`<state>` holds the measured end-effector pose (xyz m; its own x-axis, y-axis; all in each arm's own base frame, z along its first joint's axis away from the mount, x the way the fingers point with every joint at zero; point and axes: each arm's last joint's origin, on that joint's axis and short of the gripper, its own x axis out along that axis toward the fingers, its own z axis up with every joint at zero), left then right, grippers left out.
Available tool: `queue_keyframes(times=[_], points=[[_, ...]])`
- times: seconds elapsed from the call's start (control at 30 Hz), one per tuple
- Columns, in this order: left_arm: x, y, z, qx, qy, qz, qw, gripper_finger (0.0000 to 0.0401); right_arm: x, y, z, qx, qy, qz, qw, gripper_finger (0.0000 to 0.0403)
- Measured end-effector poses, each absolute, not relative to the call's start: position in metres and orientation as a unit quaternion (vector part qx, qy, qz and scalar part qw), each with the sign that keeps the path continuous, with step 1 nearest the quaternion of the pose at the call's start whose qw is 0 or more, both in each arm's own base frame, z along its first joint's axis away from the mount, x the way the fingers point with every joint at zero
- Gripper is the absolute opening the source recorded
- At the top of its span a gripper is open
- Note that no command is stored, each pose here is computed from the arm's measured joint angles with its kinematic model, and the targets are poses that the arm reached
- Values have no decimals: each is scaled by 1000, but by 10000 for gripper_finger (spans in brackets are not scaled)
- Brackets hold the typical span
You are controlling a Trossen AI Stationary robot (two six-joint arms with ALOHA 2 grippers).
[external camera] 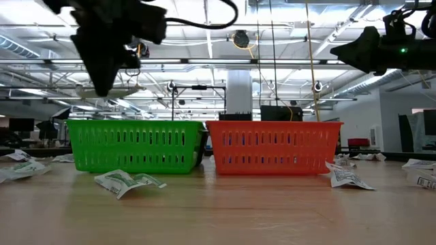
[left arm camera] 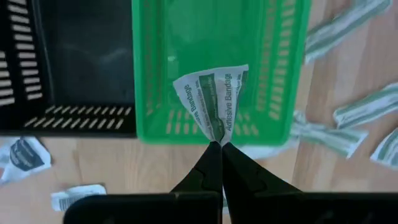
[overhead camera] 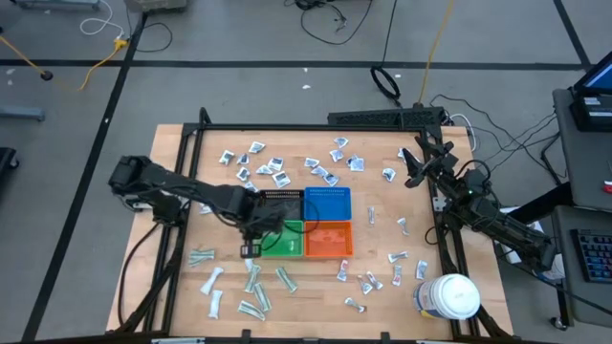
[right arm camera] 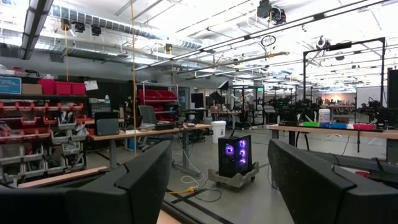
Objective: Pick & Place First Aid Supplies
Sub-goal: Put the bandage into the green bin
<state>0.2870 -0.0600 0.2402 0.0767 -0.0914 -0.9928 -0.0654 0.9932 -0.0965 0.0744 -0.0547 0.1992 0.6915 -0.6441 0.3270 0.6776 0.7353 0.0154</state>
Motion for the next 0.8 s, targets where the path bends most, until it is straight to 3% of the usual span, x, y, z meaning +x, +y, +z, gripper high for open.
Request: queue_keyframes(times=[0.33, 0.8], points=[[321, -62, 253, -46, 673, -11, 739, 0, 74, -55, 199, -53, -157, -360, 918, 263], [347, -69, 206, -18, 687, 29, 726, 0, 74, -55, 199, -53, -157, -360, 918, 263]])
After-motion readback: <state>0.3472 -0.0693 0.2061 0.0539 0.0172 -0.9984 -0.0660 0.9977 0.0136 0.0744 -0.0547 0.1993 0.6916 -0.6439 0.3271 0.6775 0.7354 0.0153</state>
